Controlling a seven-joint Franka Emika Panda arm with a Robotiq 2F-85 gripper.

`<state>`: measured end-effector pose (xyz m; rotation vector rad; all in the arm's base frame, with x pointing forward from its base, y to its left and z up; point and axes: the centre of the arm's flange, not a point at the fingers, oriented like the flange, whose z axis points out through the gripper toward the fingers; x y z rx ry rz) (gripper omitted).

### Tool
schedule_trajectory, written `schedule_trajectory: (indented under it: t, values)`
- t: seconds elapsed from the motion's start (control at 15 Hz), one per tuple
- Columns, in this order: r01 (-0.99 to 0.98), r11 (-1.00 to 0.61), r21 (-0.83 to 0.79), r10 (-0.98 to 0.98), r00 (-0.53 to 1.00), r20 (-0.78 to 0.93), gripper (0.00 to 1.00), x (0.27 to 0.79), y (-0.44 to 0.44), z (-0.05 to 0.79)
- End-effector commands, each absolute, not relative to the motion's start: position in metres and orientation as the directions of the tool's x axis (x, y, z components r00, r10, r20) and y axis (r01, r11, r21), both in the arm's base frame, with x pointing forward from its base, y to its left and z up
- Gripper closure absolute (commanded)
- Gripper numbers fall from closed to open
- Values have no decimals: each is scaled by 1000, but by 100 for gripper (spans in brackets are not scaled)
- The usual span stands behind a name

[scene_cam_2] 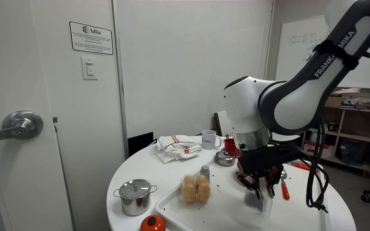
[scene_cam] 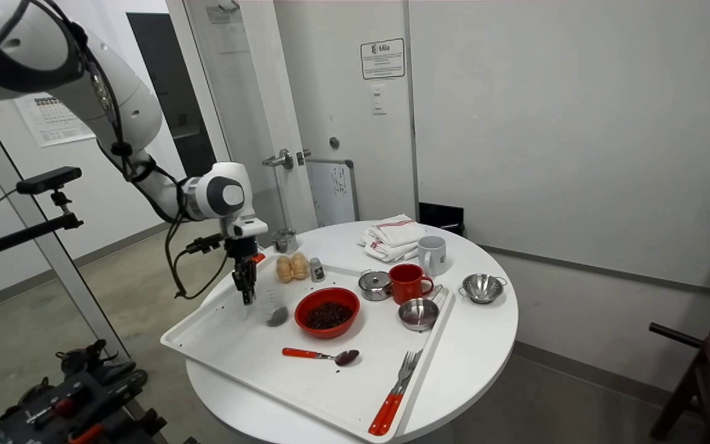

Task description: Pour the contents of the jug into the bowl

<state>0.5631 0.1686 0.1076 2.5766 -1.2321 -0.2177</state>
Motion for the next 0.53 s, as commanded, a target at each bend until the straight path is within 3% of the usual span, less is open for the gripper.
schedule_trajectory:
  t: [0.0, 0.27, 0.47]
  values:
    - [-749, -593, 295, -788, 615, -24, 91, 575, 162, 120]
    - [-810, -522, 266, -844, 536, -24, 91, 583, 141, 161]
    - [-815, -472, 336, -865, 502, 4, 91, 602, 130, 192]
